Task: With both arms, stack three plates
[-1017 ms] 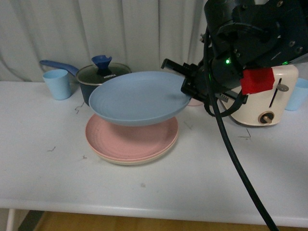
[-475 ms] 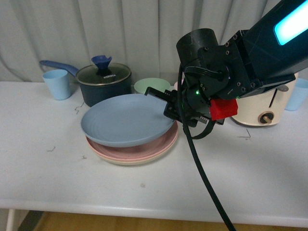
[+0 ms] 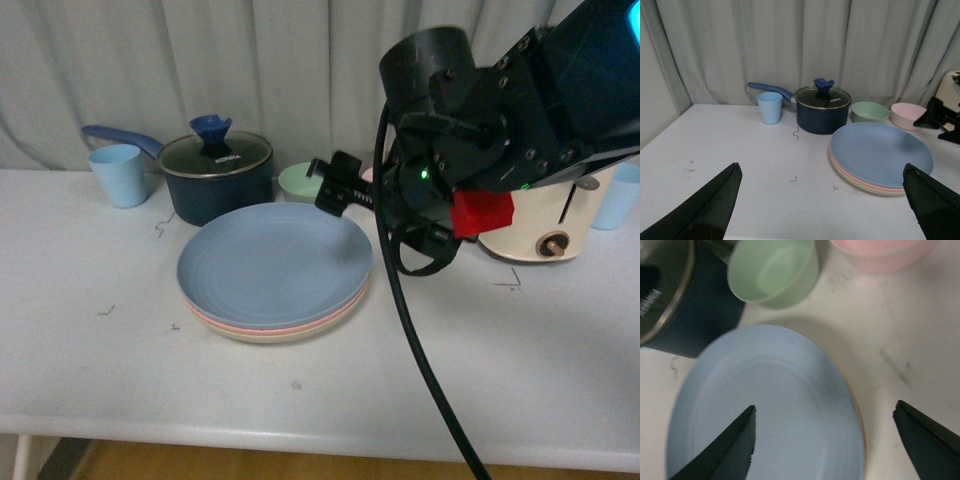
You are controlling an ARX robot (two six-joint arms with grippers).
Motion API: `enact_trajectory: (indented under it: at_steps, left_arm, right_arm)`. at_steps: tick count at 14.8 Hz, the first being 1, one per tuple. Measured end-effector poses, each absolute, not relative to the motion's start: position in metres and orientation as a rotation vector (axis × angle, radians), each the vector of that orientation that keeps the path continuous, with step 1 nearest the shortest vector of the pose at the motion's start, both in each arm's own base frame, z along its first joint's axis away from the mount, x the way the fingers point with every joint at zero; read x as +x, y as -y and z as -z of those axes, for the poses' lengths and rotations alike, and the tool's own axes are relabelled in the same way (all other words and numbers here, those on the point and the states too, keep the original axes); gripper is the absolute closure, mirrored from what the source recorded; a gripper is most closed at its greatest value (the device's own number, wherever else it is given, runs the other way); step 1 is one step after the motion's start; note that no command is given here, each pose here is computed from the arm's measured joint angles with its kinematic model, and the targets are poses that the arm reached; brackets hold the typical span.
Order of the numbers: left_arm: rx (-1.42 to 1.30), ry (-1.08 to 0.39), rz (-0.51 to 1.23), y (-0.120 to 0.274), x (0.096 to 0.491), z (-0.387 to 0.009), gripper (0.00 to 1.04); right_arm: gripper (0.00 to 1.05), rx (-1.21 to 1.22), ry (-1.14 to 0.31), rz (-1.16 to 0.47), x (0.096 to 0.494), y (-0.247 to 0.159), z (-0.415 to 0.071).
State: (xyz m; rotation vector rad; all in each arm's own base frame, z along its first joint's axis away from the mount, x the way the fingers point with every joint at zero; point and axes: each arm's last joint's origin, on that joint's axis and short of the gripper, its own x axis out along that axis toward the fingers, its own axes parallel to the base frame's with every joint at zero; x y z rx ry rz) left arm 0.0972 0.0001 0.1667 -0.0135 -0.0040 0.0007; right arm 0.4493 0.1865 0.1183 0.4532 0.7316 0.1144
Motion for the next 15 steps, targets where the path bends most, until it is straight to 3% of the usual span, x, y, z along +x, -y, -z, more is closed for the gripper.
enact_trajectory:
  at_steps: [2, 4, 5, 6, 7, 9, 12, 15]
  left_arm:
    - [-0.014, 0.004, -0.001, 0.0, 0.097, -0.167, 0.07]
    - [-0.014, 0.004, -0.001, 0.0, 0.097, -0.167, 0.07]
    - [-0.014, 0.004, -0.001, 0.0, 0.097, -0.167, 0.07]
    - [-0.014, 0.004, -0.001, 0.0, 0.097, -0.167, 0.07]
    - [-0.014, 0.004, -0.001, 0.0, 0.097, -0.167, 0.07]
    - [-0.014, 0.004, -0.001, 0.0, 0.097, -0.167, 0.07]
    - [-0.014, 0.004, -0.001, 0.0, 0.097, -0.167, 0.07]
    - [-0.014, 0.004, -0.001, 0.0, 0.097, -0.167, 0.07]
  right_arm:
    - [0.04, 0.481, -0.629, -0.14, 0.44, -0.177, -0.159]
    - [0.06, 0.492, -0.495, -0.157, 0.421, -0.157, -0.204]
    - [0.11, 0.47, -0.317, -0.137, 0.411, -0.143, -0.223]
    - [0.24, 0.345, -0.116, -0.056, 0.388, -0.117, -0.234]
    - [0.36, 0.217, -0.023, -0.017, 0.357, -0.084, -0.24]
    - [0.64, 0.06, 0.009, 0.03, 0.285, -0.027, -0.243]
    - [1.02, 0.016, -0.015, 0.017, 0.203, 0.002, -0.213]
    - [1.03, 0.007, -0.007, 0.009, 0.179, 0.001, -0.198]
